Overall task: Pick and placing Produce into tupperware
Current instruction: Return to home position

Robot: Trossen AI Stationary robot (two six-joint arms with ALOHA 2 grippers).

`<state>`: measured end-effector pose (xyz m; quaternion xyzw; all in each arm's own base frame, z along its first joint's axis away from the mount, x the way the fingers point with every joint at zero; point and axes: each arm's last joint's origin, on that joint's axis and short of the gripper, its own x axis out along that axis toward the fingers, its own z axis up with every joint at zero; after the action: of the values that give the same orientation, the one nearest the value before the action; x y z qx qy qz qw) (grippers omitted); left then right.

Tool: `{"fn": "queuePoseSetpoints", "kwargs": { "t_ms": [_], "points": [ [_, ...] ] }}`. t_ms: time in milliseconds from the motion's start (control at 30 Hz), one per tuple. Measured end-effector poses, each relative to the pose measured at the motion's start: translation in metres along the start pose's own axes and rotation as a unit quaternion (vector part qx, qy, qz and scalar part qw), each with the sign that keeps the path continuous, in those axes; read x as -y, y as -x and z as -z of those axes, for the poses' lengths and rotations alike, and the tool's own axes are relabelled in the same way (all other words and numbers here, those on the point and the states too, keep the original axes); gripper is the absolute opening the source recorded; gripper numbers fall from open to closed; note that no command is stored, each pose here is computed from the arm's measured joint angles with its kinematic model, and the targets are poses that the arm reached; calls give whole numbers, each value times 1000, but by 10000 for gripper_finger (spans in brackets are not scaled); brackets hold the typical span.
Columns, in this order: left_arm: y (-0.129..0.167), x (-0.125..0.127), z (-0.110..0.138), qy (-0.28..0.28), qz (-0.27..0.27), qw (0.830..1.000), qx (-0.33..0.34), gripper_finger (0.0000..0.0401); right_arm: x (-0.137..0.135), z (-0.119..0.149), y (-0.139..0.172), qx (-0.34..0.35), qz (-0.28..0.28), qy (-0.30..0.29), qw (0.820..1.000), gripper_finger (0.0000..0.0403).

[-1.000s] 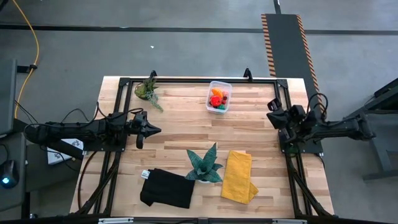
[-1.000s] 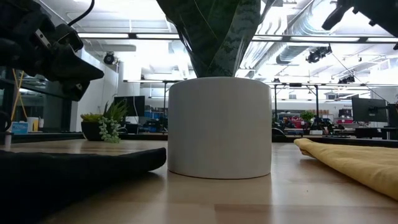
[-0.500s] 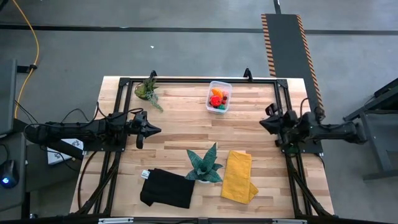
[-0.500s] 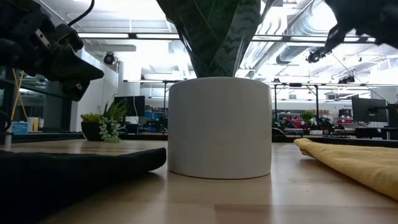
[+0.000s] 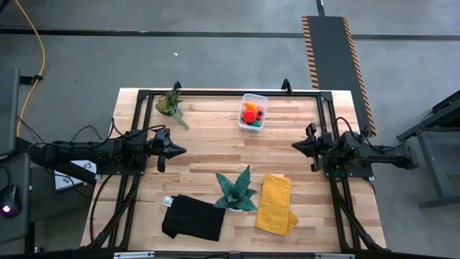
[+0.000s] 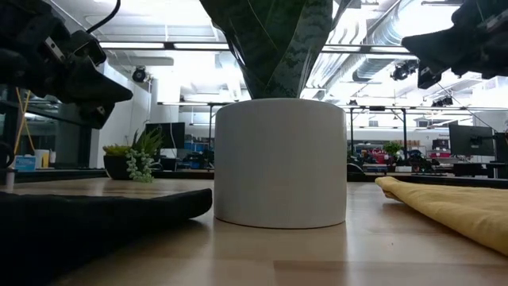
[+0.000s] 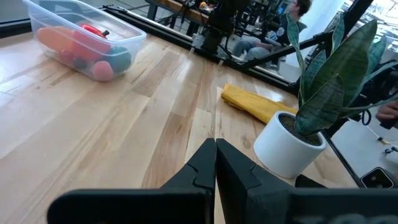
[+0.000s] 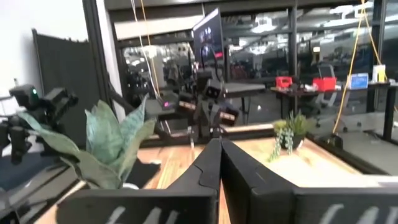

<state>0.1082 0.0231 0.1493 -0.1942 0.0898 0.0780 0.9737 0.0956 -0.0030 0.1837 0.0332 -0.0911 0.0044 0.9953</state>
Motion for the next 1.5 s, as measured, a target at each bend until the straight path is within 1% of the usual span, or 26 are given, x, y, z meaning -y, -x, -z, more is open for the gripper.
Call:
{"fn": "queuePoseSetpoints", "kwargs": {
  "t_ms": [133, 300, 1500],
  "points": [
    [0, 0, 0, 0, 0, 1000, 0, 1, 1, 6, 0, -33, 3, 3, 999, 0],
    [0, 0, 0, 0, 0, 1000, 0, 1, 3, 15, 1, -81, 33, 1, 996, 0],
    [0, 0, 0, 0, 0, 1000, 0, 1, 3, 16, 1, -82, 36, 1, 996, 0]
  ]
}}
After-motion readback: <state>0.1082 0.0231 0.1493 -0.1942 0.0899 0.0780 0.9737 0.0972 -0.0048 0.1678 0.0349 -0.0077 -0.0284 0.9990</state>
